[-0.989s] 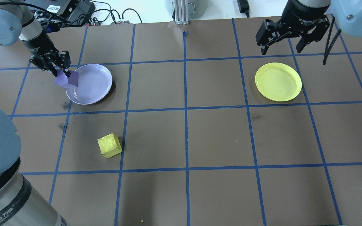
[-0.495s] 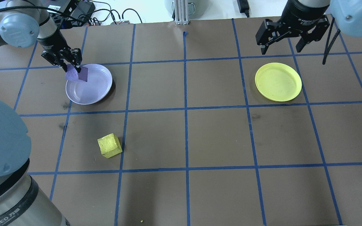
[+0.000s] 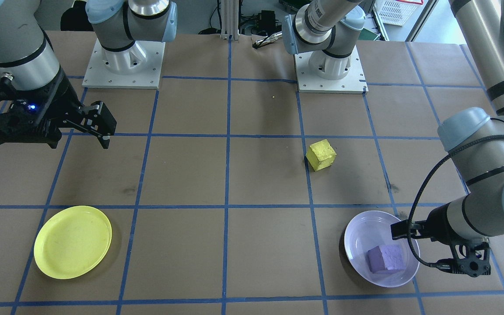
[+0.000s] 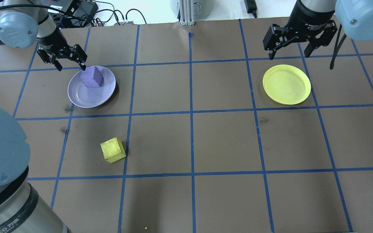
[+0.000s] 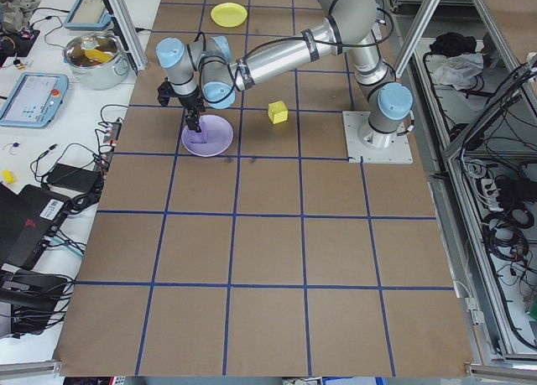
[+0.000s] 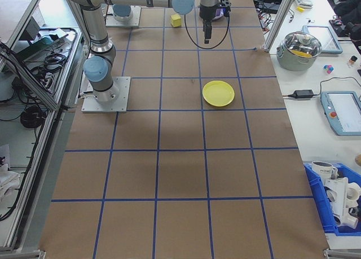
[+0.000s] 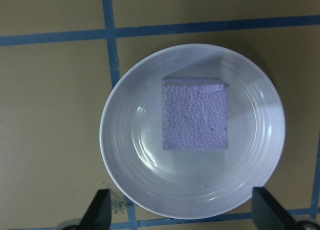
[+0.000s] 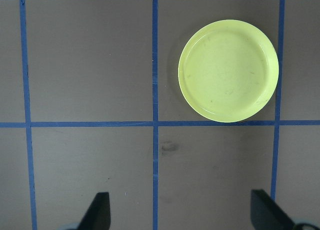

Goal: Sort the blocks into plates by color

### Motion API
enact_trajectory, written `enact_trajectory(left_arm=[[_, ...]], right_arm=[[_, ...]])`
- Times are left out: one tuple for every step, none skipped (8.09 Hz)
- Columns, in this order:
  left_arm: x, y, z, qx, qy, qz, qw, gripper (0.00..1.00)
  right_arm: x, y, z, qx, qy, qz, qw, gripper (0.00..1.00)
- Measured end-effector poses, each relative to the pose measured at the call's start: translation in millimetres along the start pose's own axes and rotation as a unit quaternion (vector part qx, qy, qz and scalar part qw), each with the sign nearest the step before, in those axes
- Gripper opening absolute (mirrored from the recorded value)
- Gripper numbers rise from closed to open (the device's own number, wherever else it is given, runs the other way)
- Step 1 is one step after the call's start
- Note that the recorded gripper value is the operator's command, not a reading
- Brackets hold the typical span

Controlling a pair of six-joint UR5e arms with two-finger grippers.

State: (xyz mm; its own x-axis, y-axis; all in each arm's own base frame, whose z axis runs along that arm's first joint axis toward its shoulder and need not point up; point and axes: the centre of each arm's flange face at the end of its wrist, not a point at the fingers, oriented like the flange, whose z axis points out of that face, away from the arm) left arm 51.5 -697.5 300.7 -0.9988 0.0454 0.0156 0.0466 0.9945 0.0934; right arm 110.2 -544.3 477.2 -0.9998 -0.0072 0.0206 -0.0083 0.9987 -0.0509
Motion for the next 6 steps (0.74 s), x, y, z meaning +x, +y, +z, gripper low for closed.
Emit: enact_trajectory(left_arm=[[2, 1, -5, 0.003, -0.002, 0.000, 1.000, 1.00], [5, 5, -13, 0.006, -0.003, 0.000, 1.000, 1.00], [9, 12, -25, 0.012, -0.005, -0.004, 1.000, 1.00], [14, 26, -32, 0.011, -0.003, -0.022, 1.000, 1.00], [23, 49, -30, 0.003, 0.000, -0.054, 0.999, 1.00], [33, 80, -23, -0.010, 0.004, -0.093, 0.996, 1.00]], right_arm=[[0, 0, 2, -0.002, 0.001, 0.000, 1.000, 1.00], [0, -1, 2, -0.002, 0.000, 0.000, 1.000, 1.00], [0, -1, 3, -0.002, -0.001, 0.000, 1.000, 1.00], [0, 0, 4, -0.004, -0.001, 0.000, 1.000, 1.00], [0, -1, 4, -0.005, -0.001, 0.000, 1.000, 1.00], [0, -1, 6, -0.006, 0.001, 0.000, 1.000, 1.00]])
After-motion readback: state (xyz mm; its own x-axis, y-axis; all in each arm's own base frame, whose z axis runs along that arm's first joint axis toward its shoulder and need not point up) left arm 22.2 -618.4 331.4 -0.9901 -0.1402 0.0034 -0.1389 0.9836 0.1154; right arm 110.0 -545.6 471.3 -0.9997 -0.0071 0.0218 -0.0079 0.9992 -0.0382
